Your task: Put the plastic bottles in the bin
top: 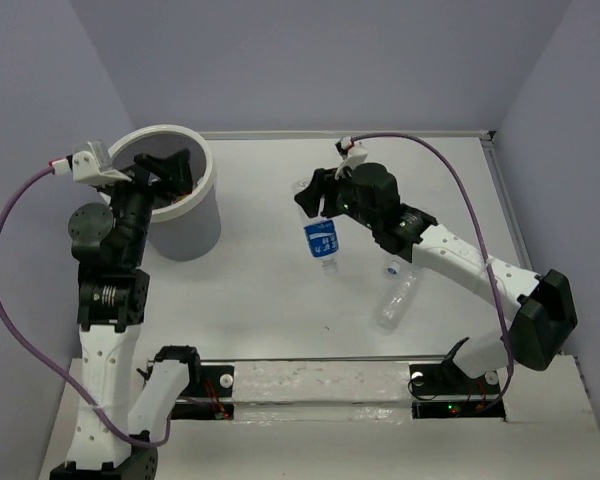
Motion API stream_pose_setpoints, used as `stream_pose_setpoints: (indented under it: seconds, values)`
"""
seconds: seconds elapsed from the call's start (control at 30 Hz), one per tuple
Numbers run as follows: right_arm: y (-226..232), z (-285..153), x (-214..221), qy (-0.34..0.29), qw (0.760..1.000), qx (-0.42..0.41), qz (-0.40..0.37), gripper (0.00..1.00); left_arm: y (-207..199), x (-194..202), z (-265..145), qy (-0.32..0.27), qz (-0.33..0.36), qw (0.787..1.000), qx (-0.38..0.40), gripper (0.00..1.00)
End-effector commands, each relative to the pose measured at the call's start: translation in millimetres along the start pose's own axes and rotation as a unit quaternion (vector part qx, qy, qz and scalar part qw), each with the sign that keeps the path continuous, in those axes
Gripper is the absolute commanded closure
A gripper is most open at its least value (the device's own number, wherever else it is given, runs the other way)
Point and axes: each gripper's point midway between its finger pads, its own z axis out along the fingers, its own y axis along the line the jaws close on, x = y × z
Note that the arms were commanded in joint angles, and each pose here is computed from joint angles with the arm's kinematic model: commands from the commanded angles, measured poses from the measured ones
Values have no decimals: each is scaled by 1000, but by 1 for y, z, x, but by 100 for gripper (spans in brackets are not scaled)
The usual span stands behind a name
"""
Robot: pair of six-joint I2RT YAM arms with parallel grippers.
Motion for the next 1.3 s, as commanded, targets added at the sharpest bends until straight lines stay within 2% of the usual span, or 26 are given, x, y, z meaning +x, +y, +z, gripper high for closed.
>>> stream_pose_setpoints:
  seconds: [0.0, 0.07, 0.13, 0.2, 0.23, 0.27, 0.3, 0.33, 0.4, 0.43, 0.53, 0.57, 0.6, 0.67, 0.7, 0.73, 0.77, 0.93, 1.0, 1.07, 1.1, 1.13, 1.17, 1.27]
  values:
    - [90, -19, -110, -147, 984, -97, -15, 61, -38, 33, -51, 68, -35, 990, 116, 1]
    - [118, -11, -120, -160, 978, -130, -17, 61, -36, 47, -75, 82, -42, 988, 126, 1]
    - [147, -15, -153, -196, 967, -163, -18, 61, -34, 62, -91, 103, -52, 985, 131, 1]
    - [166, 3, -159, -202, 963, -180, -18, 61, -36, 64, -111, 100, -62, 983, 141, 1]
    - [185, -6, -184, -228, 952, -202, -12, 61, -37, 65, -118, 101, -65, 982, 144, 1]
    - [190, 13, -180, -224, 952, -208, -12, 61, -43, 54, -129, 87, -65, 982, 156, 1]
    - [207, 3, -204, -250, 941, -229, 3, 61, -49, 42, -138, 76, -61, 982, 164, 1]
    - [216, 20, -195, -238, 939, -249, 11, 61, -53, 33, -145, 66, -57, 981, 171, 1]
    - [231, 23, -206, -254, 928, -270, 26, 61, -57, 17, -152, 46, -44, 983, 172, 1]
    - [243, 10, -231, -288, 912, -290, 36, 61, -60, 6, -158, 36, -42, 983, 173, 1]
    - [258, 36, -230, -307, 898, -310, 59, 61, -64, -4, -164, 24, -41, 983, 178, 2]
    - [270, 18, -254, -340, 879, -327, 67, 61, -64, -6, -165, 21, -41, 983, 178, 2]
    - [267, 50, -237, -334, 884, -318, 70, 61, -65, -6, -166, 21, -42, 983, 179, 2]
    - [273, 62, -234, -366, 869, -321, 88, 63, -66, -6, -166, 24, -41, 982, 184, 2]
    - [273, 52, -246, -387, 859, -323, 94, 63, -67, -6, -166, 24, -42, 981, 187, 2]
    - [272, 71, -229, -385, 862, -315, 97, 63, -67, -6, -166, 25, -42, 981, 188, 2]
    - [273, 73, -226, -400, 856, -311, 106, 64, -67, -5, -165, 28, -40, 981, 189, 2]
    - [267, 110, -192, -393, 865, -295, 103, 63, -68, -6, -166, 26, -38, 981, 191, 1]
    - [270, 119, -178, -384, 871, -291, 92, 57, -69, -5, -165, 29, -39, 980, 193, 2]
    - [273, 124, -168, -374, 878, -288, 81, 47, -69, -7, -166, 27, -39, 980, 194, 2]
    - [275, 120, -170, -374, 878, -289, 68, 30, -70, -8, -166, 27, -40, 980, 195, 2]
    - [276, 120, -169, -370, 881, -288, 59, 22, -71, -9, -166, 27, -41, 979, 196, 2]
    - [277, 118, -169, -361, 886, -287, 44, 8, -73, -11, -164, 27, -41, 979, 197, 2]
    - [280, 108, -172, -337, 898, -284, 21, 3, -76, -7, -159, 42, -41, 977, 204, 2]
